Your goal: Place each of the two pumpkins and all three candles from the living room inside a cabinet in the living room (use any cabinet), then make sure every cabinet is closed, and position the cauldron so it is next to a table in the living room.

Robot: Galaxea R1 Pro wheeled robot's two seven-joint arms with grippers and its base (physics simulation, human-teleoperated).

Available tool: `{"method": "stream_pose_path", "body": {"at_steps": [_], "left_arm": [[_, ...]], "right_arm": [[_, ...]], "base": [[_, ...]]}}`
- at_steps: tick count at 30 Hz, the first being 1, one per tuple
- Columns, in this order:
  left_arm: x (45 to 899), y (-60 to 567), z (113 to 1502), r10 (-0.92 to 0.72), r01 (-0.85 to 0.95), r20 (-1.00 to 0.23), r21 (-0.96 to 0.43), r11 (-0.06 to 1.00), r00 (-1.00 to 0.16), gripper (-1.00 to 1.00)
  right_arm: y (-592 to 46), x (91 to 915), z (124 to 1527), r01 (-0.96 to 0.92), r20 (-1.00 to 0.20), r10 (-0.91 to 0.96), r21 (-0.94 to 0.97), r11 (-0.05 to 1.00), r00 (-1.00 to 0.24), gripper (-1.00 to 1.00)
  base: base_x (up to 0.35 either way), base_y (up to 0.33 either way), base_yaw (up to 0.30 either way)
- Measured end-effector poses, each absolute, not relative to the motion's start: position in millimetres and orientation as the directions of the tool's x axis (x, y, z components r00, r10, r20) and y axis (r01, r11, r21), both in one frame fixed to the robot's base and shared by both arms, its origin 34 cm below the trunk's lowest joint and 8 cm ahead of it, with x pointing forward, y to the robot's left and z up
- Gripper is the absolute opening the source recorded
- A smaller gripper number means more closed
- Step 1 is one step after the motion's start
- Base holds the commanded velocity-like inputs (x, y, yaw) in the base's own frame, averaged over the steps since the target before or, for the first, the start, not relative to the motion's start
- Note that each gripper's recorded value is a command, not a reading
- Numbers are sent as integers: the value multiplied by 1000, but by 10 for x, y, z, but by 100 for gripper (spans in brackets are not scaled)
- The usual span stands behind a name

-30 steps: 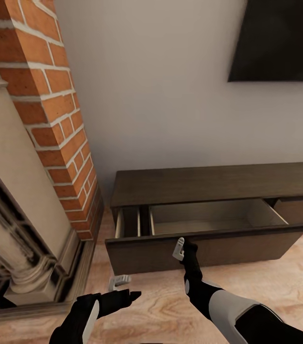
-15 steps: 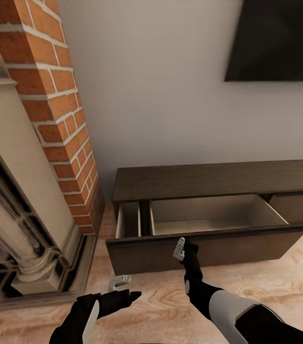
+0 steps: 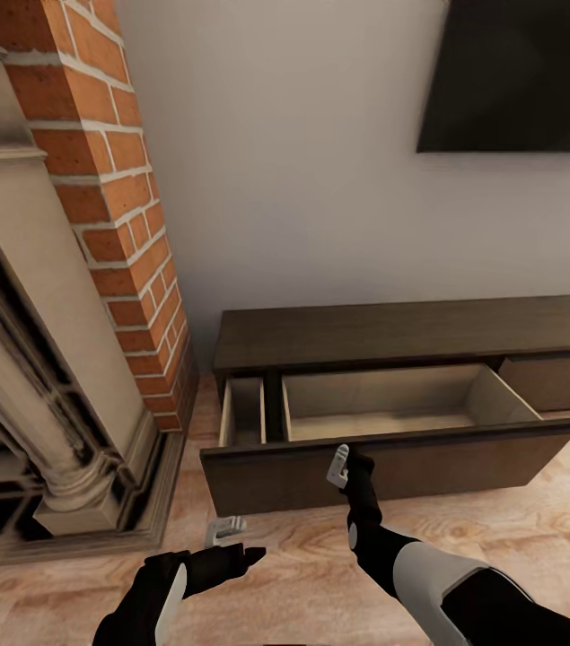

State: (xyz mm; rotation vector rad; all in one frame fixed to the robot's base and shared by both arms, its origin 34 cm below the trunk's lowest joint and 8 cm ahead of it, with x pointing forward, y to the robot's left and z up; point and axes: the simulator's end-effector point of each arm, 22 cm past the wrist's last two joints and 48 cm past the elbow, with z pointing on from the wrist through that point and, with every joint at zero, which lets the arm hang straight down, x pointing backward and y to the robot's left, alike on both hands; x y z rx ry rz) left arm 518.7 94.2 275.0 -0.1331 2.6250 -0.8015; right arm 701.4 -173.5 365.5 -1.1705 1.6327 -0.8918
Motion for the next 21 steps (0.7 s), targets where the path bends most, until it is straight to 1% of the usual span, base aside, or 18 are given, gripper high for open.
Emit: {"method": "stream_pose_path", "body": {"at_steps": [3,6,21], "left_arm": [[5185,942,2749,-201,23,-338,-555,832,-919,100],[5186,942,2741,-201,22,-337,-555,832,-920,100],[5140,942,2422,-201,-8,-288,-555,832,-936,100]], "right_arm": [[-1730,7098,3662,-327,-271,-951,-895,305,-147,-100],[-1734,7181,3667,-354,-262,-956,-888,293,-135,-100],[-1735,7610,3661,-329,-264,-956,-898,292,-128,-100]], "base": [[-125,0,0],[-125,0,0],[-125,0,0]]}}
